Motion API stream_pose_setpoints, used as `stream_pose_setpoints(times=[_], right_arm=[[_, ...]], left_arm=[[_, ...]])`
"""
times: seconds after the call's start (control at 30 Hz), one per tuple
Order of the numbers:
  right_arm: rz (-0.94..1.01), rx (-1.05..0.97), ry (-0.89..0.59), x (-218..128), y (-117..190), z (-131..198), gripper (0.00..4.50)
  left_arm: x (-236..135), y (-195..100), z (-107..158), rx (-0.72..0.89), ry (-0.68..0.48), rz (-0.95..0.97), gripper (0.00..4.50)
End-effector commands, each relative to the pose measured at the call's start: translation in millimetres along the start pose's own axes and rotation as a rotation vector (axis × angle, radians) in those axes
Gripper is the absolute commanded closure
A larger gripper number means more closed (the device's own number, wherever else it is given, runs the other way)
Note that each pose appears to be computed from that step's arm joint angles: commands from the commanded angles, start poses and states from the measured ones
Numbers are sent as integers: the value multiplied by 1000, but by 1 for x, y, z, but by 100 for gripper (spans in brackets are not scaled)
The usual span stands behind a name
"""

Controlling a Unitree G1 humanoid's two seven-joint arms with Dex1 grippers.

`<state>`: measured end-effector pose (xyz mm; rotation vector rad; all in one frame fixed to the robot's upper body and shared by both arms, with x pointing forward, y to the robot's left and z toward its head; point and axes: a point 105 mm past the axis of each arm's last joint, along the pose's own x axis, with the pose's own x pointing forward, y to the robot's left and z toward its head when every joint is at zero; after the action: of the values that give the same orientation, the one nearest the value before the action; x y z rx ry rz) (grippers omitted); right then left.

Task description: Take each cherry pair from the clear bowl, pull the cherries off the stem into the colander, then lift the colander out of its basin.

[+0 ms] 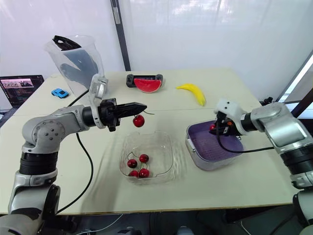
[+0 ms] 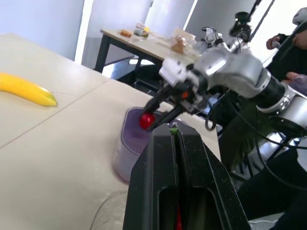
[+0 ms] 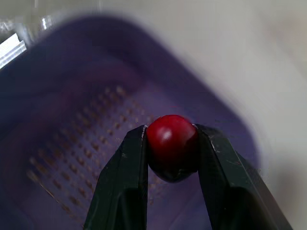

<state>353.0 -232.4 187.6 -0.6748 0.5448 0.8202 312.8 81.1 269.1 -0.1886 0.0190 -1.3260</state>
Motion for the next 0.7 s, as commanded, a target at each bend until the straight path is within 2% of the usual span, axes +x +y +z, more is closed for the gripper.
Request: stream_pose_setpoints(times=[0.03,0.1,0.27,0.33,0.4,0.47,0.57,0.7], right_arm=[[-16,-47,4,-3,-3,3,282],[-16,-52,-1,-4,-4,5,227],[-18,-53,-53,-22,-7,20,2],[15,-51,-105,-39,-2,34,2],[94,-37,-299,-64,12,72,2],[180,-16,-434,-76,27,94,2],[247,-20,-499,-70,46,109,2],[330,56,-608,-44,69,133,2]], left_arm=[[-1,-7,8,65,-17,-6,450],[-1,-7,7,66,-16,-4,450],[-2,-6,7,66,-14,4,450],[-3,-6,7,67,-15,5,450],[-2,-6,14,75,-51,8,450],[0,-7,24,86,-102,-1,450],[2,-10,27,89,-106,-24,450],[6,-12,25,85,-102,-42,450]])
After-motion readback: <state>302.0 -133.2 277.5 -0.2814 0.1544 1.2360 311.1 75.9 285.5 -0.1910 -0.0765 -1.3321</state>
